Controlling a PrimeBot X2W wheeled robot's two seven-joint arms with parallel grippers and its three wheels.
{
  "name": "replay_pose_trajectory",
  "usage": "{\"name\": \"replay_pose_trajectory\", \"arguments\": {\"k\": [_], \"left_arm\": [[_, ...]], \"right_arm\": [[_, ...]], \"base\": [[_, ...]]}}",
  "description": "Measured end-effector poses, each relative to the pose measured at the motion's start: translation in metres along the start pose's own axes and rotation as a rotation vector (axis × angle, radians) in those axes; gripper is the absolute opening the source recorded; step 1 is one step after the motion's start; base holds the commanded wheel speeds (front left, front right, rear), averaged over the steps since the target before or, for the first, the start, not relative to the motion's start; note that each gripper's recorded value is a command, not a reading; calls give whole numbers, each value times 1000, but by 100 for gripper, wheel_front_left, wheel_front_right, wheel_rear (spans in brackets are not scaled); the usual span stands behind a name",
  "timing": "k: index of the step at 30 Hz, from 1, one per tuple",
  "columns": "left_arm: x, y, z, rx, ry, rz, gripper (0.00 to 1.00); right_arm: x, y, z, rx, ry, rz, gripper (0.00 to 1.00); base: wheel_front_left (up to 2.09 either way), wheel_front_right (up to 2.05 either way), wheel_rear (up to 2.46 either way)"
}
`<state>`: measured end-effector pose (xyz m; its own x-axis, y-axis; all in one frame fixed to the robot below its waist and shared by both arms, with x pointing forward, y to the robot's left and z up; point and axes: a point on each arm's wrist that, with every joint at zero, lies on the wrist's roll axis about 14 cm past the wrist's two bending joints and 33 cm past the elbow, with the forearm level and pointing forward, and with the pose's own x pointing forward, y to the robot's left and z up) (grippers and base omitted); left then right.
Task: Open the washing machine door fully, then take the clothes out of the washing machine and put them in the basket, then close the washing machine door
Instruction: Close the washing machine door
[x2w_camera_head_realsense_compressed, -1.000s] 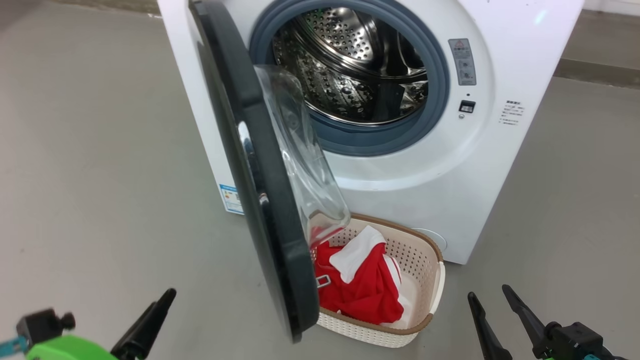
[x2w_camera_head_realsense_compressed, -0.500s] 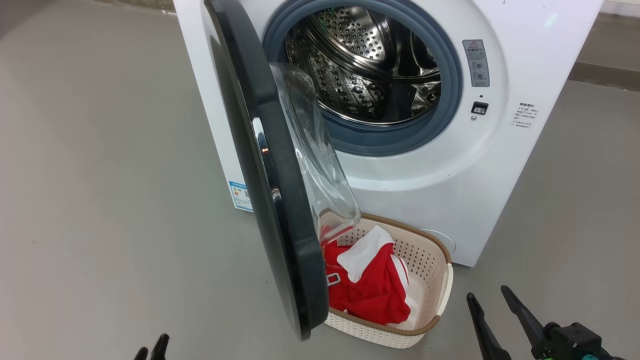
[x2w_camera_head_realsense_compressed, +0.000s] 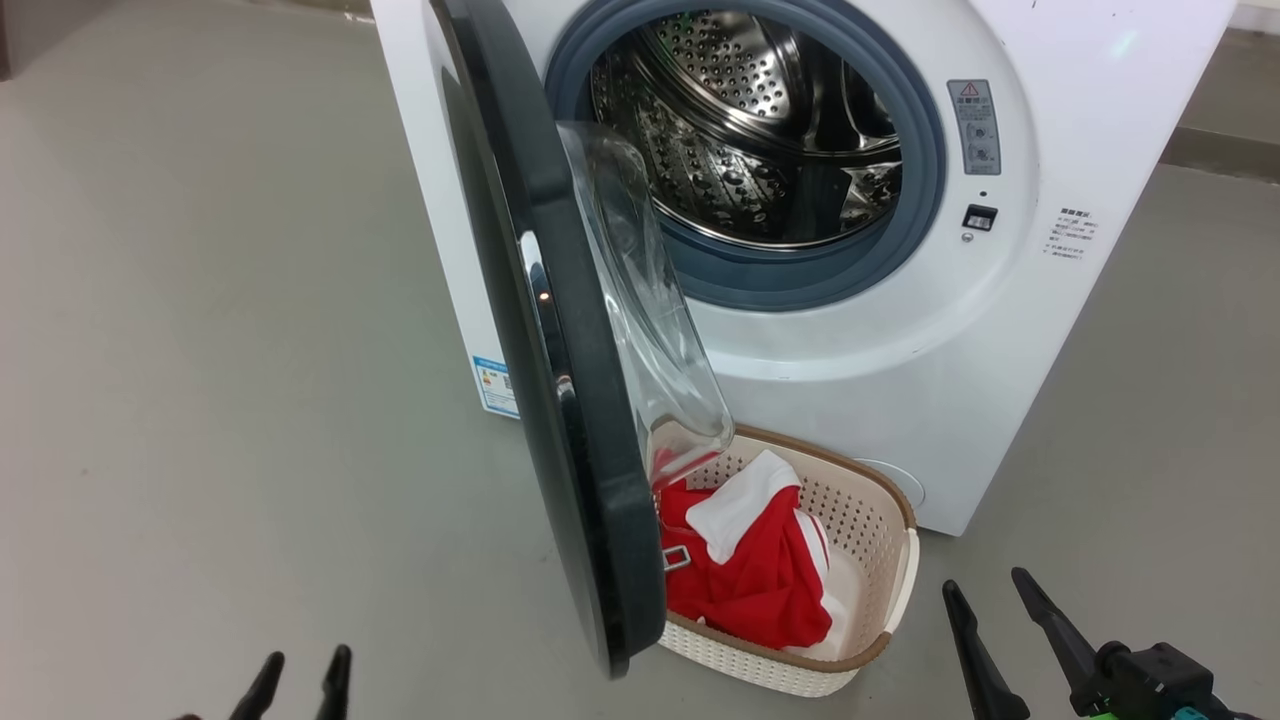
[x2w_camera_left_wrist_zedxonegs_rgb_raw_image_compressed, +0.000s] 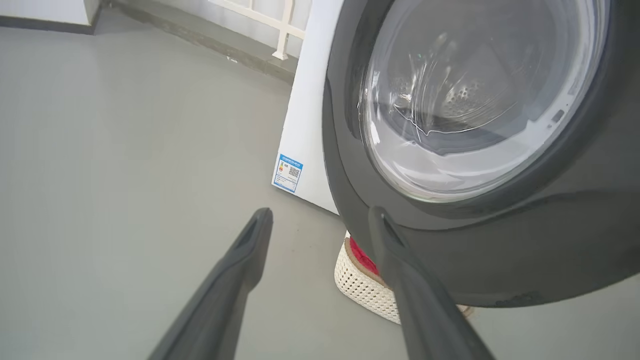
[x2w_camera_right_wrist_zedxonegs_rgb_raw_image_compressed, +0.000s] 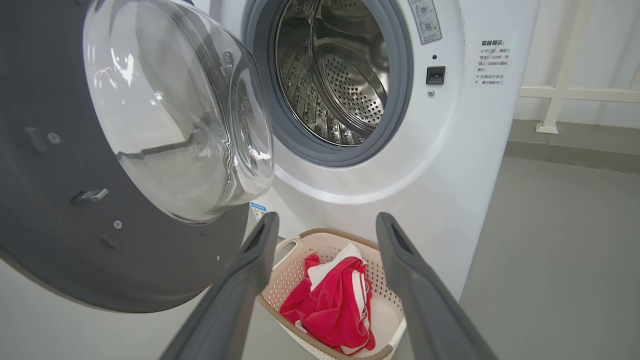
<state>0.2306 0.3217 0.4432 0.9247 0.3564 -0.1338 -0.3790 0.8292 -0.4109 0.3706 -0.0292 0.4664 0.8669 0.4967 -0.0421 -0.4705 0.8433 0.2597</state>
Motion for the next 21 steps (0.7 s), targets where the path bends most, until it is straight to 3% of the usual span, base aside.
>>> {"name": "replay_pose_trajectory", "arguments": {"k": [3,8,21], "left_arm": [[-4,-7,-1,113,-14,-14,100],[-7,-16,9,187,-73,-2,100],[-14,-17,14,249,-110,46,100]], "right_arm": [[0,-1,0,1,-1,-2,100],[-1,-2,0,2,-2,-8,100],[-4,-6,1,3,-4,-22,100]], "base": [[0,0,0],[0,0,0],[0,0,0]]}}
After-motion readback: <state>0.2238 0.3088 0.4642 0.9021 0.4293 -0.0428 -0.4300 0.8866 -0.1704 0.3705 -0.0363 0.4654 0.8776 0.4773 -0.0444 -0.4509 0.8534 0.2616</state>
